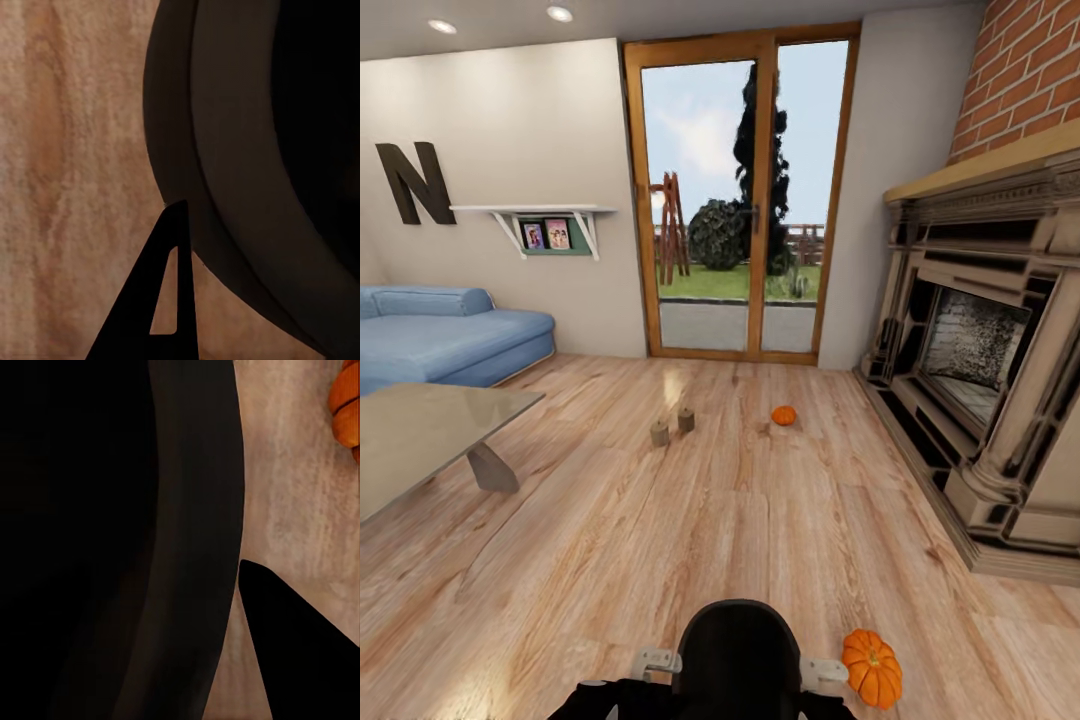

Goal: Place each of the two pumpkins and all three candles from the living room inside a cabinet in the living room (use any cabinet), then make sure every cabinet is closed, and position the cauldron so it is next to a table in the living room.

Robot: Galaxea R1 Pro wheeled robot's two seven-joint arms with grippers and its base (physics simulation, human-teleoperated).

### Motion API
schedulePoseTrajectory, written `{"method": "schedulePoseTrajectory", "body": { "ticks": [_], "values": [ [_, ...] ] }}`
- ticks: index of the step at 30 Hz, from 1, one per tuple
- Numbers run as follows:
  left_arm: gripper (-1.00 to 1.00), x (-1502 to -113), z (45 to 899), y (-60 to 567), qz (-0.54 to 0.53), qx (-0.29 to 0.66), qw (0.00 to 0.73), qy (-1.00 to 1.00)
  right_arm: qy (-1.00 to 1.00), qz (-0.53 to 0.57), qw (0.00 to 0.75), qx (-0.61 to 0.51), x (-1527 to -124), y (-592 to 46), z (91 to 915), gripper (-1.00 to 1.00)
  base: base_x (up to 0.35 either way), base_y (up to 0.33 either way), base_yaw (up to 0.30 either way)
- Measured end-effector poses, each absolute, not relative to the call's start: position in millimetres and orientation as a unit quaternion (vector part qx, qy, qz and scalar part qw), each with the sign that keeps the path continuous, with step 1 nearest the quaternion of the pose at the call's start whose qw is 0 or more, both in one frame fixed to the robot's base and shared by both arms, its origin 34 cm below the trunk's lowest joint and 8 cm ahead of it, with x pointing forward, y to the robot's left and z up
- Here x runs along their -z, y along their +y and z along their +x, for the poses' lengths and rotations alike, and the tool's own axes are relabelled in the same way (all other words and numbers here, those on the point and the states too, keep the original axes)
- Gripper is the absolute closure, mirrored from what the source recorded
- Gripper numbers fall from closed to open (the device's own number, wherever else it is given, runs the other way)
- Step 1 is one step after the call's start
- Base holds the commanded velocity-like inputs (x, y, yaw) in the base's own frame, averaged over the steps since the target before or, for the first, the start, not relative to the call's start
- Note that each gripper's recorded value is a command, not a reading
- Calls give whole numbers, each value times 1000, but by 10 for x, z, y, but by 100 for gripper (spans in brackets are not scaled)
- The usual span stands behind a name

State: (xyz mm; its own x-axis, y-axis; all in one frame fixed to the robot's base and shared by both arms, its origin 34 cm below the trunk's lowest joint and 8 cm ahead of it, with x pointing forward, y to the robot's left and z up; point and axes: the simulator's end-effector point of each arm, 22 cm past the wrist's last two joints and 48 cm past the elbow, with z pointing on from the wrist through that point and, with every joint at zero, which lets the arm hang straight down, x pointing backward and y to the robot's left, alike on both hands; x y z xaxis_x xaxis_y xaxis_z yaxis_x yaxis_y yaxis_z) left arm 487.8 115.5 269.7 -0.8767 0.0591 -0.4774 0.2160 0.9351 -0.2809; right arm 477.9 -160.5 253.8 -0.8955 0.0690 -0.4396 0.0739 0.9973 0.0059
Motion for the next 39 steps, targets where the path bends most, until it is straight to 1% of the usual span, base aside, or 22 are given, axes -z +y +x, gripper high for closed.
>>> {"method": "schedulePoseTrajectory", "body": {
  "ticks": [20,39],
  "values": [
    [100,-2696,4877,1154,72,165,237,955,972,36,234,8,-2536,-1625,4793,100,0,0,9],
    [100,-2643,4843,1155,70,166,231,956,973,36,227,8,-2488,-1620,4759,100,0,0,225]
  ]
}}
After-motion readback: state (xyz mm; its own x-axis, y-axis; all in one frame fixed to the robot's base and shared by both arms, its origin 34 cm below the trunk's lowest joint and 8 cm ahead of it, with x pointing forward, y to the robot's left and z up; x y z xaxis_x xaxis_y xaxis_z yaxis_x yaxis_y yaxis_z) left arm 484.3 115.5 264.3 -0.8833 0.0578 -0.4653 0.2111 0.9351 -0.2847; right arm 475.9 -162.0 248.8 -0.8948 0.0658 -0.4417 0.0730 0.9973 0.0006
